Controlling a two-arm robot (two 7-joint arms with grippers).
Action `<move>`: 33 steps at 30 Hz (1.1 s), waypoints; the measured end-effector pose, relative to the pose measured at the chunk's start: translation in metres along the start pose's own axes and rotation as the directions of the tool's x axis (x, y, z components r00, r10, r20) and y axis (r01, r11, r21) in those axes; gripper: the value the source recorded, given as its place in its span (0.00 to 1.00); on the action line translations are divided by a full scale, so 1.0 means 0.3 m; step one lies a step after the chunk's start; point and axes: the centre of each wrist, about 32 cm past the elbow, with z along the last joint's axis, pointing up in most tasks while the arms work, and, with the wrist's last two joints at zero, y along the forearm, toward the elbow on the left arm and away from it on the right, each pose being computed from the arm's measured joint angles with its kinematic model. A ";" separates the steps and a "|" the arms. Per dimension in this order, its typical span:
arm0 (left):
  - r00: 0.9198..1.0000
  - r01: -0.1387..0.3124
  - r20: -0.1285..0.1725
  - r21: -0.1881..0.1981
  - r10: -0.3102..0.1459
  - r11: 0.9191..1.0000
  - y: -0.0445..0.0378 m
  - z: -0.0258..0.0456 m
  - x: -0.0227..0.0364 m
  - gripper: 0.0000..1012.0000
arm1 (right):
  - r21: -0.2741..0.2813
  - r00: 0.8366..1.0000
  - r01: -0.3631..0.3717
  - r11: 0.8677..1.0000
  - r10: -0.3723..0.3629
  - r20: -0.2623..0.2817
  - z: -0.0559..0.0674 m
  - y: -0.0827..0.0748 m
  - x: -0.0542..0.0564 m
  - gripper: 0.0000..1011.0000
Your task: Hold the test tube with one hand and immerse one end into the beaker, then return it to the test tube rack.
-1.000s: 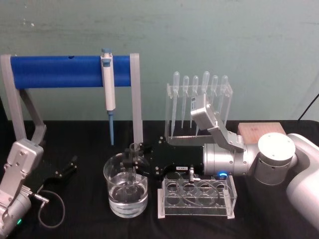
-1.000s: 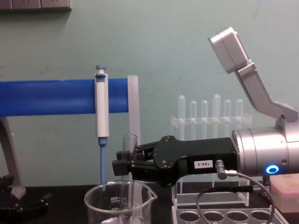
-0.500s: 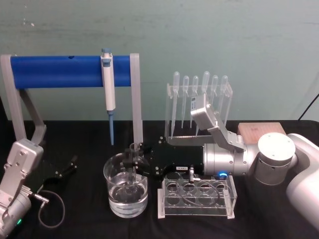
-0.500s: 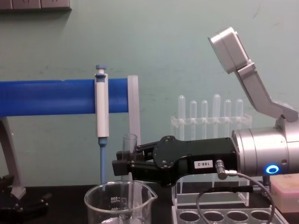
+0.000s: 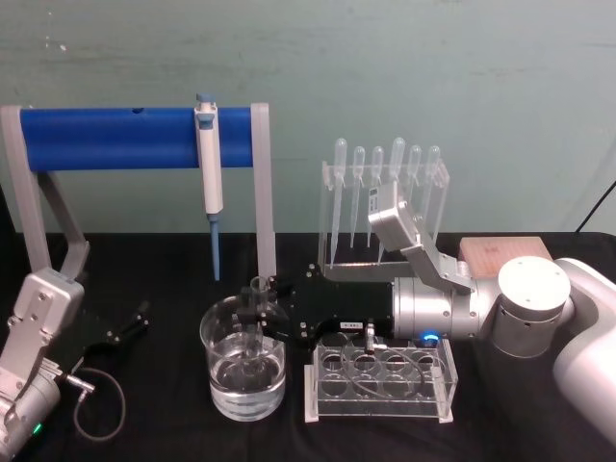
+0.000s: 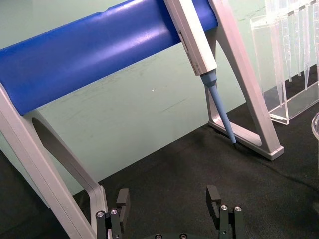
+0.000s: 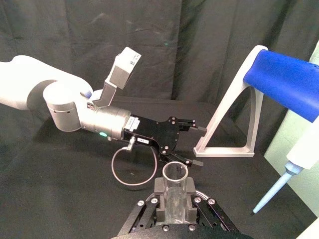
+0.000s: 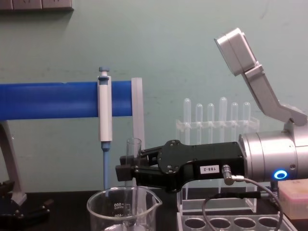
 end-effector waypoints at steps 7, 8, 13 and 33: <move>1.000 0.000 0.000 0.000 0.000 1.000 0.000 0.000 0.000 0.99 | 0.000 1.000 0.000 1.000 0.000 0.000 0.000 0.000 0.000 0.22; 1.000 0.000 0.000 0.000 0.000 1.000 0.000 0.000 0.000 0.99 | 0.000 1.000 0.000 1.000 0.000 0.000 0.000 0.000 0.000 0.22; 1.000 0.000 0.000 0.000 0.000 1.000 0.000 0.000 0.000 0.99 | 0.000 1.000 0.000 1.000 0.000 0.000 0.000 0.000 0.000 0.22; 1.000 0.000 0.000 0.000 0.000 1.000 0.000 0.000 0.000 0.99 | 0.000 1.000 0.000 1.000 0.000 0.000 0.000 0.000 0.000 0.22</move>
